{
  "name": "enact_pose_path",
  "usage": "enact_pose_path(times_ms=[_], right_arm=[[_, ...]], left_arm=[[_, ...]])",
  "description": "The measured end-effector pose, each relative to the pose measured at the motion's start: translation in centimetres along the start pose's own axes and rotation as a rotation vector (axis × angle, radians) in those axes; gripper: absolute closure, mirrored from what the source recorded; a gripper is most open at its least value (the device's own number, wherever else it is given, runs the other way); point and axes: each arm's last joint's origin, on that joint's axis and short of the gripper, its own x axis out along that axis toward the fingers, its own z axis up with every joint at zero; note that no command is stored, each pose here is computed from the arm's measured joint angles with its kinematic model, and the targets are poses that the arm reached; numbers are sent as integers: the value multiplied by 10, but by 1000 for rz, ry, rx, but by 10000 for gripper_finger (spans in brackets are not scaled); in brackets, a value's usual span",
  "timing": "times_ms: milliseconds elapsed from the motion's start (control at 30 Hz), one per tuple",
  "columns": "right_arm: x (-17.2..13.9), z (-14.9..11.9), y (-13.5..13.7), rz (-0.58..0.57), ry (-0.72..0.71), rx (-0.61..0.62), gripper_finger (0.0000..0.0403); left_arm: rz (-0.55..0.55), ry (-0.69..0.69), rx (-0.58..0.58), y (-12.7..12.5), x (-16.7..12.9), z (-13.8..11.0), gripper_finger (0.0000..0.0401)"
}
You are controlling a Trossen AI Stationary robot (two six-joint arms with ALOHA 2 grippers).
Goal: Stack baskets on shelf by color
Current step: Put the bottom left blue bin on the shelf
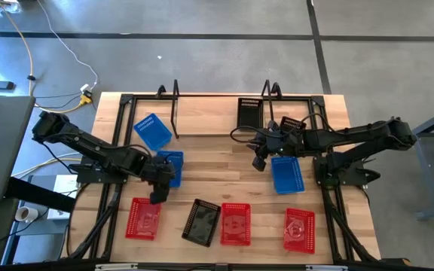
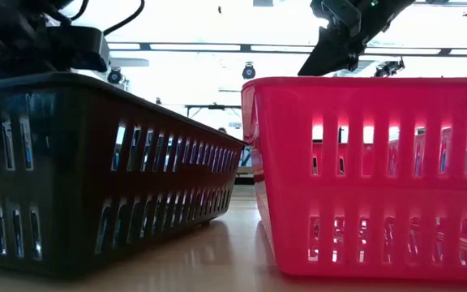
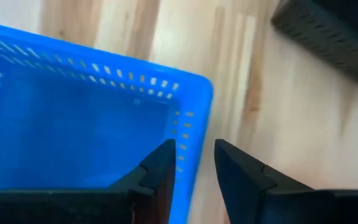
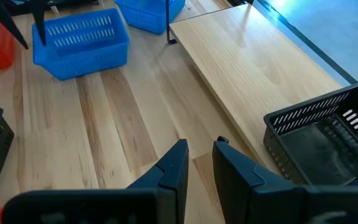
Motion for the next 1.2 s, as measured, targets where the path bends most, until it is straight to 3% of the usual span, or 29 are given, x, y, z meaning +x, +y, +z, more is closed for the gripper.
enact_pose_path(times_ms=[567, 900, 1033, 1200], right_arm=[[0, 0, 0, -3, -1, 0, 343], [0, 0, 0, -15, -5, 0, 343], [0, 1, 0, -14, -8, 2, 343], [0, 1, 0, -13, -8, 10, 343]], left_arm=[[-1, 28, 107, -1, 4, -2, 298], [46, 138, 66, -2, 27, -2, 301], [46, 124, 87, -5, 26, 3, 324], [31, 87, 124, -10, 19, 14, 385]])
